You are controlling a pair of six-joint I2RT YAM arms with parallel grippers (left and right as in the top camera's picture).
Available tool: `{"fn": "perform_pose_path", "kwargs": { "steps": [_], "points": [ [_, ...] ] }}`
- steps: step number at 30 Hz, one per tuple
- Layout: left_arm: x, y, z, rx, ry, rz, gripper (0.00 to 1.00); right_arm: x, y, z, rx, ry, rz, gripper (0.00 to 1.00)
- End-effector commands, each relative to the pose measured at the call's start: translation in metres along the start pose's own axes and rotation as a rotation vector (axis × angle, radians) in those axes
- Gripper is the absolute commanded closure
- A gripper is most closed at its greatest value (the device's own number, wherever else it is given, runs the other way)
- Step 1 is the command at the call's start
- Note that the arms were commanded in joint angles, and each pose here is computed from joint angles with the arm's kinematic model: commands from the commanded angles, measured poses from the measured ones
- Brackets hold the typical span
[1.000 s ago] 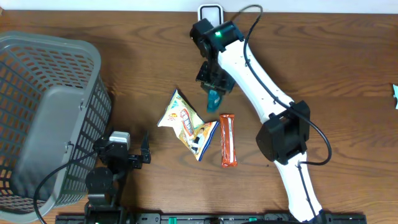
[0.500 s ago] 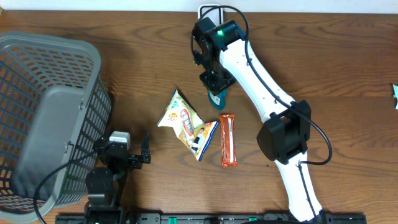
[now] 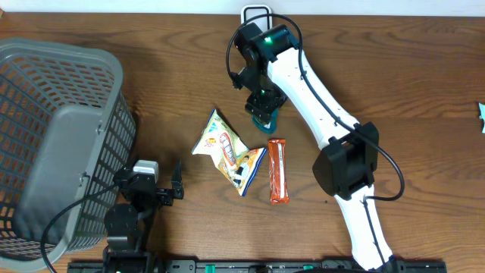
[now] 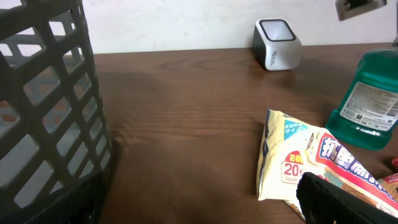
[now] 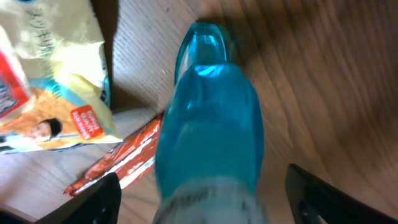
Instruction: Scan the item barcode
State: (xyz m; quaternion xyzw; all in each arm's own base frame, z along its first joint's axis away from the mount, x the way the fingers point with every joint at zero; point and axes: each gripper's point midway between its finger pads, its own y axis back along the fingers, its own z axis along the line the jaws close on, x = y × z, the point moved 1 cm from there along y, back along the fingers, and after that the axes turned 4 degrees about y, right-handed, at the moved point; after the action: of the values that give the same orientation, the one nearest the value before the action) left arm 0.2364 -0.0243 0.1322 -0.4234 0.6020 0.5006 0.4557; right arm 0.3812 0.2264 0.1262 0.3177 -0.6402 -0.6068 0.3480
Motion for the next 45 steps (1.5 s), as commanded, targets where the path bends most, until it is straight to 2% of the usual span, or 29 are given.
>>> {"fn": "perform_pose_path", "kwargs": {
  "steps": [1, 3, 4, 6, 12, 15, 20, 23, 31, 40, 45],
  "points": [
    [0.015, -0.002, 0.002, -0.006, 0.009, 0.037, 0.02, -0.015, 0.030, 0.007, 0.043, 0.009, -0.084, 0.16],
    [0.015, -0.002, 0.002, -0.006, 0.009, 0.037, 0.02, -0.019, 0.052, 0.009, 0.064, -0.009, -0.137, 0.14],
    [0.015, -0.002, 0.002, -0.006, 0.009, 0.037, 0.02, -0.022, 0.064, 0.009, 0.079, -0.039, -0.175, 0.08],
    [0.015, -0.002, 0.002, -0.006, 0.009, 0.037, 0.02, -0.025, 0.094, 0.009, 0.104, -0.081, -0.268, 0.04],
    [0.015, -0.002, 0.002, -0.006, 0.009, 0.037, 0.02, 0.002, 0.176, 0.018, 0.125, -0.180, -0.473, 0.03],
    [0.015, -0.002, 0.002, -0.006, 0.009, 0.037, 0.02, 0.010, 0.194, 0.026, 0.081, -0.175, -0.529, 0.04],
    [0.015, -0.002, 0.002, -0.006, 0.009, 0.037, 0.02, 0.017, 0.184, 0.033, 0.017, -0.219, -0.493, 0.15],
    [0.015, -0.002, 0.002, -0.006, 0.009, 0.037, 0.02, 0.019, 0.167, 0.035, -0.006, -0.238, -0.430, 0.17],
    [0.015, -0.002, 0.002, -0.006, 0.009, 0.037, 0.02, 0.034, 0.158, 0.041, -0.031, -0.292, -0.376, 0.17],
    [0.015, -0.002, 0.002, -0.006, 0.009, 0.037, 0.02, 0.089, 0.172, 0.053, 0.046, -0.332, -0.403, 0.16],
    [0.015, -0.002, 0.002, -0.006, 0.009, 0.037, 0.02, 0.101, 0.152, 0.055, 0.093, -0.334, -0.506, 0.11]
  ]
}}
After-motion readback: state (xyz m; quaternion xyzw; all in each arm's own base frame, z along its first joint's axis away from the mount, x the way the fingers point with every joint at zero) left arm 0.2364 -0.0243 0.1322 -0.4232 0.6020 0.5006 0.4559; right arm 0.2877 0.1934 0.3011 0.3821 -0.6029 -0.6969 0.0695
